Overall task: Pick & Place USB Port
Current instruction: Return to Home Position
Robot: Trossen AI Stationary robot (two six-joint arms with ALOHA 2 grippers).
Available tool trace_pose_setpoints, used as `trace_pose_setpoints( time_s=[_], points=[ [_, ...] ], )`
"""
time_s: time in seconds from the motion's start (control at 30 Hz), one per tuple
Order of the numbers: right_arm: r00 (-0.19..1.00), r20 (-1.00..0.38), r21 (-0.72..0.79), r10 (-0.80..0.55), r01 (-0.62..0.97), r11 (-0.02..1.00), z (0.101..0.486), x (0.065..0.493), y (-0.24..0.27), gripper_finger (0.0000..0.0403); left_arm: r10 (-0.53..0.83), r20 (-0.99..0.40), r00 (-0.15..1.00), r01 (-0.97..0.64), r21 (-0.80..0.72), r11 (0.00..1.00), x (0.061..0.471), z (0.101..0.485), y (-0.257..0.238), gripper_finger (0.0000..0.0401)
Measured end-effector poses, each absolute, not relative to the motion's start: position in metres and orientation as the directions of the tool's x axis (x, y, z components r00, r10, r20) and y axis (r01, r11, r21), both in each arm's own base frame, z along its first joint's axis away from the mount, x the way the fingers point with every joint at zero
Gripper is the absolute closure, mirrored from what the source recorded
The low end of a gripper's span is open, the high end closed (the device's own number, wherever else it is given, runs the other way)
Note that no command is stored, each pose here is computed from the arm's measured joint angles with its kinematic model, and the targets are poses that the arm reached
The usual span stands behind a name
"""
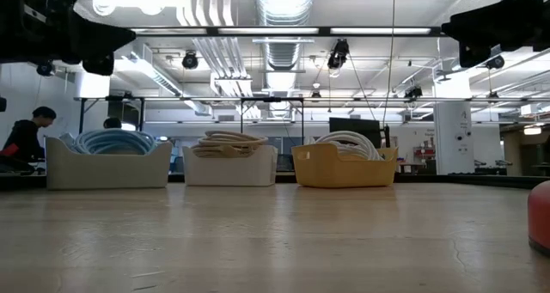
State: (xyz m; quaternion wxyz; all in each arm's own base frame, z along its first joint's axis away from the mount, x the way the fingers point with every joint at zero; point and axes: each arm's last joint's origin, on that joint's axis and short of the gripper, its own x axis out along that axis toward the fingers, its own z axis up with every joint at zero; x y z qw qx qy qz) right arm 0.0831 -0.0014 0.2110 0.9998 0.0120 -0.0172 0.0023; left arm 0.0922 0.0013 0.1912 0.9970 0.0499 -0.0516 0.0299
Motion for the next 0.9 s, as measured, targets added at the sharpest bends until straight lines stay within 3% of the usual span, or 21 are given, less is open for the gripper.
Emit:
trace_pose_setpoints(
  time_s=[0.2,0.9],
  points=[
    [1.0,0.017,0.03,0.006,-0.007,1.0,0.202,0.086,-0.001,0.0319,0.054,0.096,0.994,-0.062,0.075,0.995,0.097,0.175,0.001,0.0401],
    [0.999,0.027,0.05,0.032,-0.034,0.998,0.168,0.097,-0.001,0.0328,0.064,0.068,0.996,-0.069,0.075,0.995,0.097,0.172,0.002,0.0401]
  ],
)
